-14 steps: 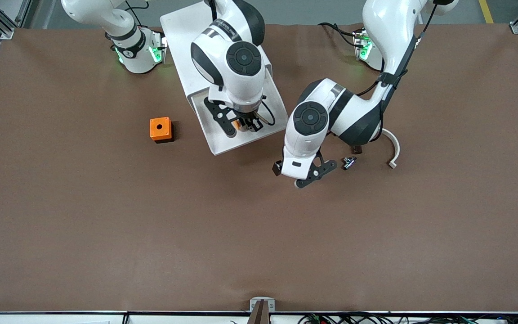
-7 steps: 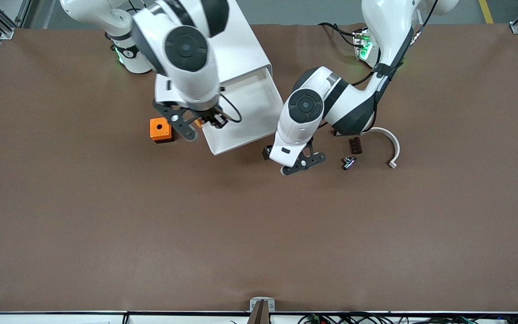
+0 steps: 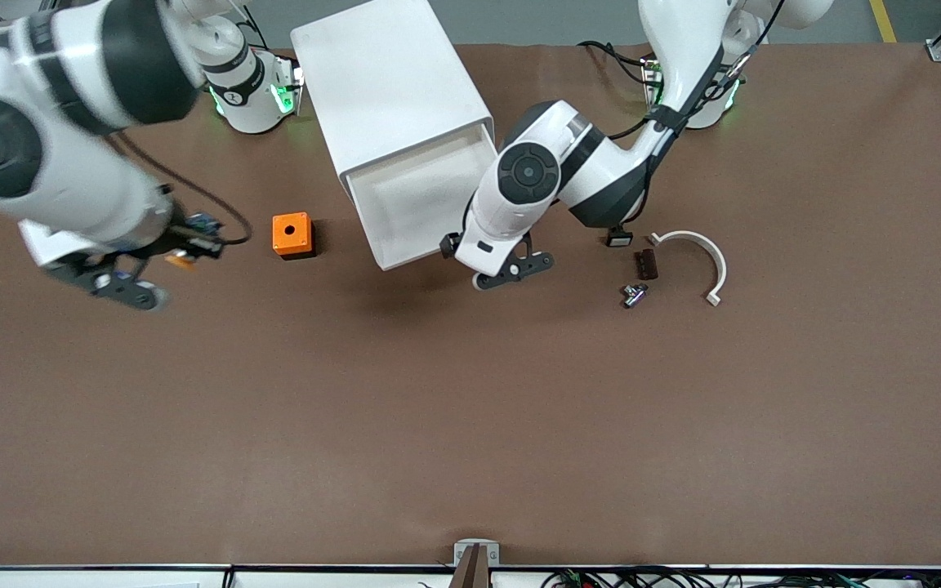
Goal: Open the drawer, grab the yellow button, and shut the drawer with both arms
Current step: 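Close the drawer with the left gripper while the right gripper moves the button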
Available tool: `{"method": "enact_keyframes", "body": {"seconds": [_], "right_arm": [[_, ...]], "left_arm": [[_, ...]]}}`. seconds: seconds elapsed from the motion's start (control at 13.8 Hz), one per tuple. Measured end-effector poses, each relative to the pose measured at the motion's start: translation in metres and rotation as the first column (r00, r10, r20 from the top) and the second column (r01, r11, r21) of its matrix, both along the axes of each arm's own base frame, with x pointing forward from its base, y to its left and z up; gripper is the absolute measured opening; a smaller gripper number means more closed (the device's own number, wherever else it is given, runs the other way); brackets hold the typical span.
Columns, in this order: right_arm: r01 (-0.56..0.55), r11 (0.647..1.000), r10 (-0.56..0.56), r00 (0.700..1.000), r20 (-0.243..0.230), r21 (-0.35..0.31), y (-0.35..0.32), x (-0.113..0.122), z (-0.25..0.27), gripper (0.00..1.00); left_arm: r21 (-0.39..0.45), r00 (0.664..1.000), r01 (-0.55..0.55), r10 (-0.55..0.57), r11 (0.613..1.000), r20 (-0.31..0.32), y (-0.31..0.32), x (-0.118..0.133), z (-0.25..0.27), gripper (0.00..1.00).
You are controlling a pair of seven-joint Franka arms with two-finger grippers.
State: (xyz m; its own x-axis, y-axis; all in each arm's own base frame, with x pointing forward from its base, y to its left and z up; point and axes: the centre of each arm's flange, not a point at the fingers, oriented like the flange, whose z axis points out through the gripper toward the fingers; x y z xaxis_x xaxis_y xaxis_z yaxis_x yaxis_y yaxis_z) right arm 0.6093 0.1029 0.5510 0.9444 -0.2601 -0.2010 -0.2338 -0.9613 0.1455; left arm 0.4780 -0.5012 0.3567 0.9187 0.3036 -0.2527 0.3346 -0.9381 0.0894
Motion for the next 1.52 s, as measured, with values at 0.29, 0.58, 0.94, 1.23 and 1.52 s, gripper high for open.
{"method": "enact_keyframes", "body": {"seconds": [0.29,0.58,0.94,1.23,1.52], "right_arm": [[-0.178,0.981,0.171,0.981,0.091,0.074,-0.151,0.029,-0.054,0.41],[-0.261,0.964,0.250,0.953,0.170,0.046,-0.228,0.036,-0.153,0.41],[-0.323,0.947,0.322,0.940,0.113,-0.010,-0.250,0.045,-0.252,0.41],[-0.344,0.939,0.343,0.931,0.126,-0.017,-0.249,0.044,-0.288,0.41],[-0.383,0.923,0.382,0.909,0.167,-0.024,-0.268,0.026,-0.320,0.41]], "left_arm": [[0.010,0.999,0.032,-0.031,0.999,-0.018,-0.026,-0.028,-0.010,1.00],[-0.020,0.996,0.045,-0.046,0.999,-0.073,-0.052,-0.060,-0.015,1.00],[-0.012,0.993,0.052,-0.053,0.999,-0.105,-0.075,-0.092,-0.021,1.00],[-0.005,0.992,0.033,-0.034,0.999,-0.121,-0.080,-0.098,-0.025,1.00],[0.018,0.988,0.060,-0.056,0.998,-0.147,-0.083,-0.110,-0.026,1.00]]}}
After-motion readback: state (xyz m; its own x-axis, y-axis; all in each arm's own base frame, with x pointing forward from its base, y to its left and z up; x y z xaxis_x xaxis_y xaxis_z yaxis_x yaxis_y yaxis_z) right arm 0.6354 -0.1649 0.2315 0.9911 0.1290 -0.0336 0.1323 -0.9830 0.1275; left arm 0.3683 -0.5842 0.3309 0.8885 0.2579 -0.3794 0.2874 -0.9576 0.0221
